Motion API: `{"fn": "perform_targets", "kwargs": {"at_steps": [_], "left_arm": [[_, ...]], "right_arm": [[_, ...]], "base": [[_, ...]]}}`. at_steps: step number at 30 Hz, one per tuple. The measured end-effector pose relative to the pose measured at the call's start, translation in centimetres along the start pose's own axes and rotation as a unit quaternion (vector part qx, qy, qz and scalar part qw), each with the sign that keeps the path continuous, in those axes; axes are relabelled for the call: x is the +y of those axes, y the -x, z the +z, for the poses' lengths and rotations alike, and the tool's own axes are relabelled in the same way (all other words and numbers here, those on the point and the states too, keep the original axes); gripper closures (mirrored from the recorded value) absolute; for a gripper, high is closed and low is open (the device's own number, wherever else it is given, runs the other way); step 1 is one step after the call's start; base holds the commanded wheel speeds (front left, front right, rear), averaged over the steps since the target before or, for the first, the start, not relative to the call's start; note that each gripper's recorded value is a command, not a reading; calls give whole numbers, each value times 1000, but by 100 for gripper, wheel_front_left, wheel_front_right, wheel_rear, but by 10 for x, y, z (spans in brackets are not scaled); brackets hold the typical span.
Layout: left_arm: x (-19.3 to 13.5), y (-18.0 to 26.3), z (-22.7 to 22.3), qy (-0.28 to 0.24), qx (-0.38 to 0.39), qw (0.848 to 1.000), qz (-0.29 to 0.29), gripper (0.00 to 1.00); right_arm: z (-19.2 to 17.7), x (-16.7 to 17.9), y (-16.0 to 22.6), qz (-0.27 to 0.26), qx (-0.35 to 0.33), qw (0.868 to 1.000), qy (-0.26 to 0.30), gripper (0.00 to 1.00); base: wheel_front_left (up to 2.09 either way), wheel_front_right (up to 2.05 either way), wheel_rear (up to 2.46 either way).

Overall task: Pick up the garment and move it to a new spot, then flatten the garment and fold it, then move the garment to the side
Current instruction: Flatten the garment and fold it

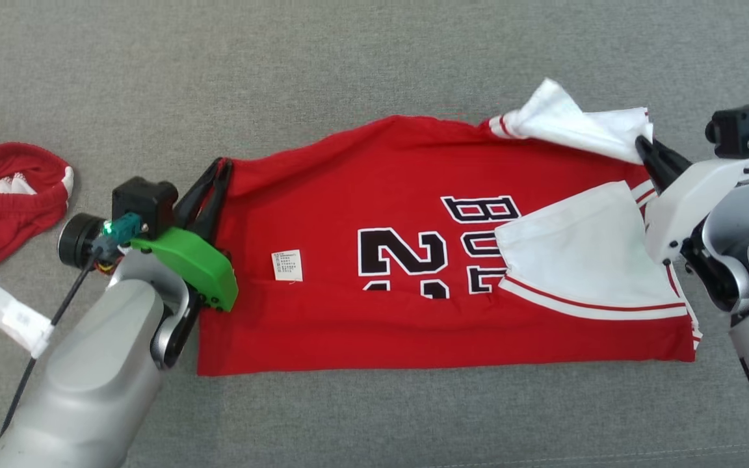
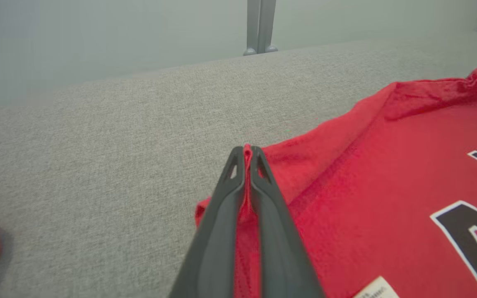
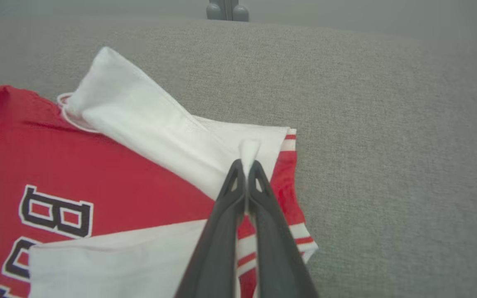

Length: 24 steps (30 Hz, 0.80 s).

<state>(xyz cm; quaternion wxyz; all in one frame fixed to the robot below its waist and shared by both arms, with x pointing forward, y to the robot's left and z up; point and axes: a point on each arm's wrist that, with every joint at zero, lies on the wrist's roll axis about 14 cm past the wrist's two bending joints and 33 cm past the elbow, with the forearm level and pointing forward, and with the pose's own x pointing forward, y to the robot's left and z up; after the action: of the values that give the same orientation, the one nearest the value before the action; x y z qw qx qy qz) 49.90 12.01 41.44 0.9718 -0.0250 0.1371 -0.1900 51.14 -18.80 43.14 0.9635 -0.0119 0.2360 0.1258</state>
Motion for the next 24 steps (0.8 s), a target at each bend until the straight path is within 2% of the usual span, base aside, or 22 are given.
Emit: {"fn": "perform_targets", "kwargs": {"at_steps": [8,22,23,24], "left_arm": [[-6,23,-13,15,-1,1000,9,100],[-6,28,-12,34,-11,999,24,100],[-7,29,-13,36,-11,999,25,100],[-8,30,-14,39,-9,999,25,87]], "right_arm": [[-27,4,48,-11,21,1000,-19,100],[-68,29,93,-18,71,995,-67,100],[-71,30,95,-18,77,994,-70,82],[-75,32,98,-18,83,994,-74,57]], "base": [[0,0,0],[0,0,0],[0,0,0],[0,0,0]]}}
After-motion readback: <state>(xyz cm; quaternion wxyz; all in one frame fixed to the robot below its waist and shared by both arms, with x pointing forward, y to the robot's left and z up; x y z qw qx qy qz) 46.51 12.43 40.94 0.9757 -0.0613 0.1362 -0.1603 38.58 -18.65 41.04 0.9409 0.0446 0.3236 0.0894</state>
